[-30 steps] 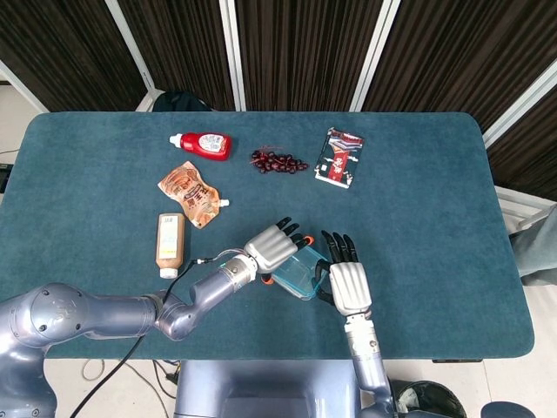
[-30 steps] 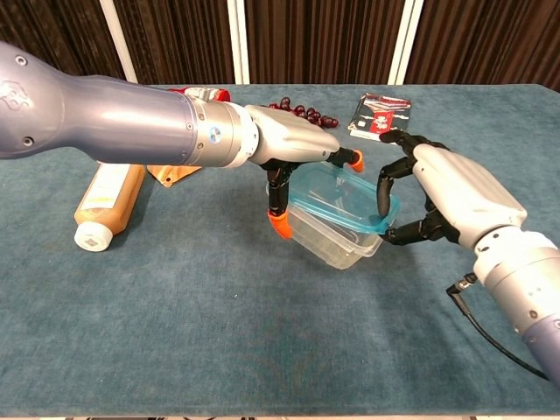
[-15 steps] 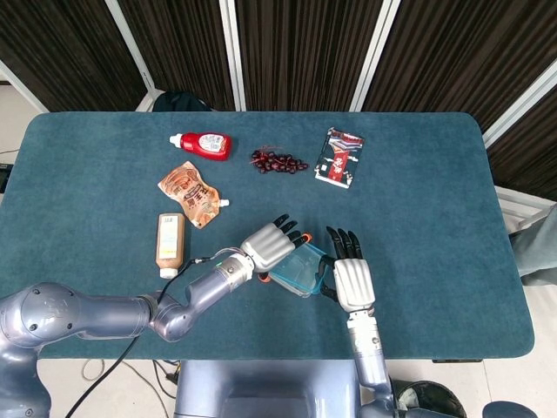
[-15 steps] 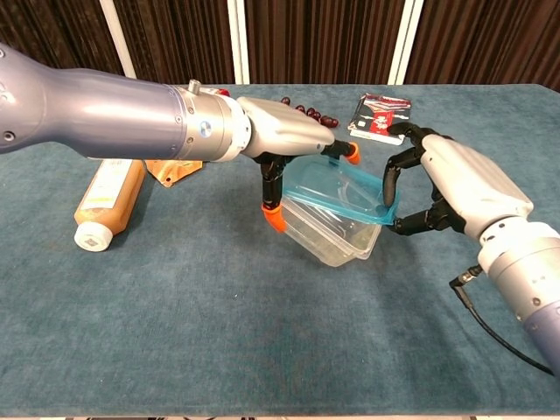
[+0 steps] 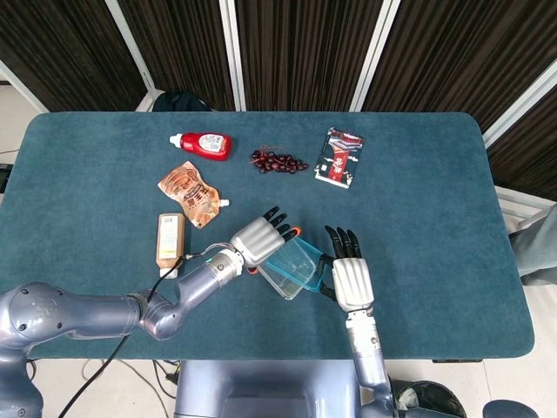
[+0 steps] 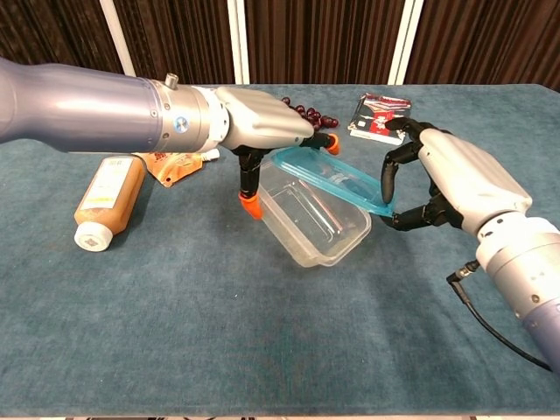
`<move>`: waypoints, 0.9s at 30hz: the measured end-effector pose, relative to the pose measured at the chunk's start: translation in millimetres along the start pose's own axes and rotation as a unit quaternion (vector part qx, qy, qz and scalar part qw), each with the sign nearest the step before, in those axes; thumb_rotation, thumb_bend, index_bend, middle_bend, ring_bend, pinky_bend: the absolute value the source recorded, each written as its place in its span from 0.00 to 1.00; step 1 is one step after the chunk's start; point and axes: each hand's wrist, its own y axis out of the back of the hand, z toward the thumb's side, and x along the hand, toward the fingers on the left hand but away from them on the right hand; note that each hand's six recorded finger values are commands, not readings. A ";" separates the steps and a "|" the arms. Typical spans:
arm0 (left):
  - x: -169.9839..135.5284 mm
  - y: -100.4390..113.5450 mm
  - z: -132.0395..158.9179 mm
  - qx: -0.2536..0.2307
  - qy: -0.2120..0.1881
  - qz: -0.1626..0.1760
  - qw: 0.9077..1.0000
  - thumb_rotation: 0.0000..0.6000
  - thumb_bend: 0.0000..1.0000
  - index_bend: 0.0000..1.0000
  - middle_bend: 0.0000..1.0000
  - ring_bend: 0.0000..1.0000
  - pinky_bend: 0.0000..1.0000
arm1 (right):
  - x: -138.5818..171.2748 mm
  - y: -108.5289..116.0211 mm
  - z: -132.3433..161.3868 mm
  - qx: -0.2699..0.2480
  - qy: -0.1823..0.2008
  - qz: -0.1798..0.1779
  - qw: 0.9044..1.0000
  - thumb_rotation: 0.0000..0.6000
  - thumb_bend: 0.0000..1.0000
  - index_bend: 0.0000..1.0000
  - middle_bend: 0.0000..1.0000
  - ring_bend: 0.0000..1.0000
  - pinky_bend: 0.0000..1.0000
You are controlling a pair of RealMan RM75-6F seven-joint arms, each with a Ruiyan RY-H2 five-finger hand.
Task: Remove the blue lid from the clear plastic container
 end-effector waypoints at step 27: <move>-13.4 31.8 -31.3 -0.024 0.049 0.075 0.996 1.00 0.00 0.00 0.00 0.00 0.00 | -16.7 24.2 -16.5 0.041 0.002 -0.029 0.999 1.00 0.68 0.73 0.11 0.00 0.00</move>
